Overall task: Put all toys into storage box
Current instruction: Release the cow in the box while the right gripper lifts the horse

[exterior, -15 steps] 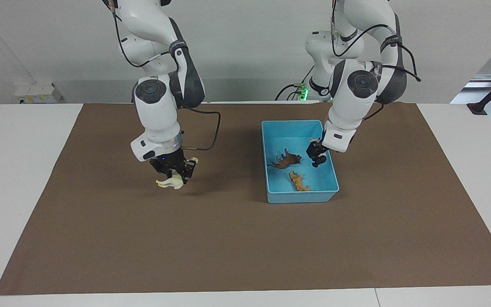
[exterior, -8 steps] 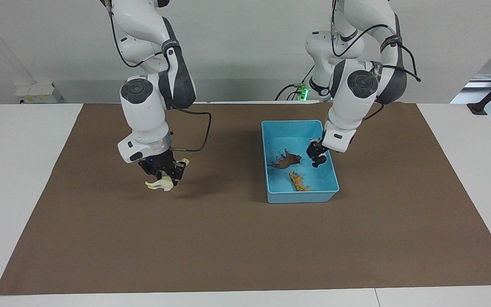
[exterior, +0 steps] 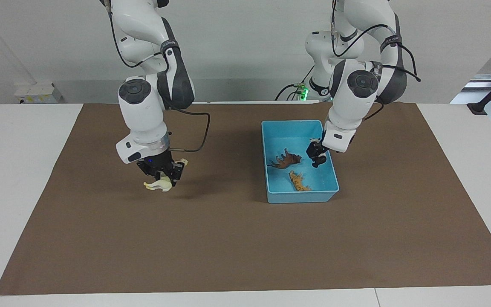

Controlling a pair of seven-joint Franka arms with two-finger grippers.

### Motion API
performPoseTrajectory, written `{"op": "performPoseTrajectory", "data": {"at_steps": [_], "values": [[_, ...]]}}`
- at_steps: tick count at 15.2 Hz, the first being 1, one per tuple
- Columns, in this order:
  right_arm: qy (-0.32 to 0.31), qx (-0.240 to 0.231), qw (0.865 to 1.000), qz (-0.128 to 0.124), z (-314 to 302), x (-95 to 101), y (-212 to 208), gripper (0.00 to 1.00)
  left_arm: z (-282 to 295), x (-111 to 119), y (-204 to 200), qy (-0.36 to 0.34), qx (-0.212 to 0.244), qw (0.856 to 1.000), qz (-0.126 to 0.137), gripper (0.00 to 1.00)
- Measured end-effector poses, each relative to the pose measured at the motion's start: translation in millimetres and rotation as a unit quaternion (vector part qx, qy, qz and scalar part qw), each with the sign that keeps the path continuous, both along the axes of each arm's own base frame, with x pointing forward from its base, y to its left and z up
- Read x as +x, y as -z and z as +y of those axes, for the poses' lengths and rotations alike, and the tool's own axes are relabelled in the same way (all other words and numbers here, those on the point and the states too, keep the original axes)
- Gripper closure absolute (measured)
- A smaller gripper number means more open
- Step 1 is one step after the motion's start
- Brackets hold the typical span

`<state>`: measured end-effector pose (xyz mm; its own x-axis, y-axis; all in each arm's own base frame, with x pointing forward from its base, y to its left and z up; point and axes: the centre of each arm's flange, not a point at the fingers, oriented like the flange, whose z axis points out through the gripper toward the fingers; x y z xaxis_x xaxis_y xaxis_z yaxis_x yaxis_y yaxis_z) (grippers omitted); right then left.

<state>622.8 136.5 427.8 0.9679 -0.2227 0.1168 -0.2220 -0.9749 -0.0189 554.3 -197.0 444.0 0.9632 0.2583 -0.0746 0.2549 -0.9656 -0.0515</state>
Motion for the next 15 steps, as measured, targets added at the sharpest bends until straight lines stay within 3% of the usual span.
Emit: {"op": "performPoseTrajectory", "data": {"at_steps": [4,7,11,12,14,15], "values": [[-0.002,0.000,1.000,0.000,-0.4,0.1,0.0,0.52,0.1,0.3,-0.2,-0.001,-0.001,1.000,-0.001,0.00],[-0.002,0.000,1.000,0.000,-0.4,0.1,0.0,0.52,3.2,1.5,-0.2,-0.013,-0.015,1.000,0.004,0.31],[-0.002,0.000,1.000,0.000,-0.4,0.1,0.0,0.52,3.6,2.2,-0.5,-0.025,-0.020,0.999,0.004,0.30],[-0.002,0.000,1.000,0.000,-0.4,0.1,0.0,0.52,3.5,2.4,-0.6,-0.026,-0.020,0.999,0.003,0.39],[-0.002,0.000,1.000,0.000,-0.4,0.1,0.0,0.52,2.7,3.2,-1.4,-0.033,-0.022,0.999,-0.001,0.44],[-0.002,0.000,1.000,0.000,-0.4,0.1,0.0,0.52,2.2,3.1,-1.4,-0.037,-0.022,0.999,-0.002,0.53]]}}
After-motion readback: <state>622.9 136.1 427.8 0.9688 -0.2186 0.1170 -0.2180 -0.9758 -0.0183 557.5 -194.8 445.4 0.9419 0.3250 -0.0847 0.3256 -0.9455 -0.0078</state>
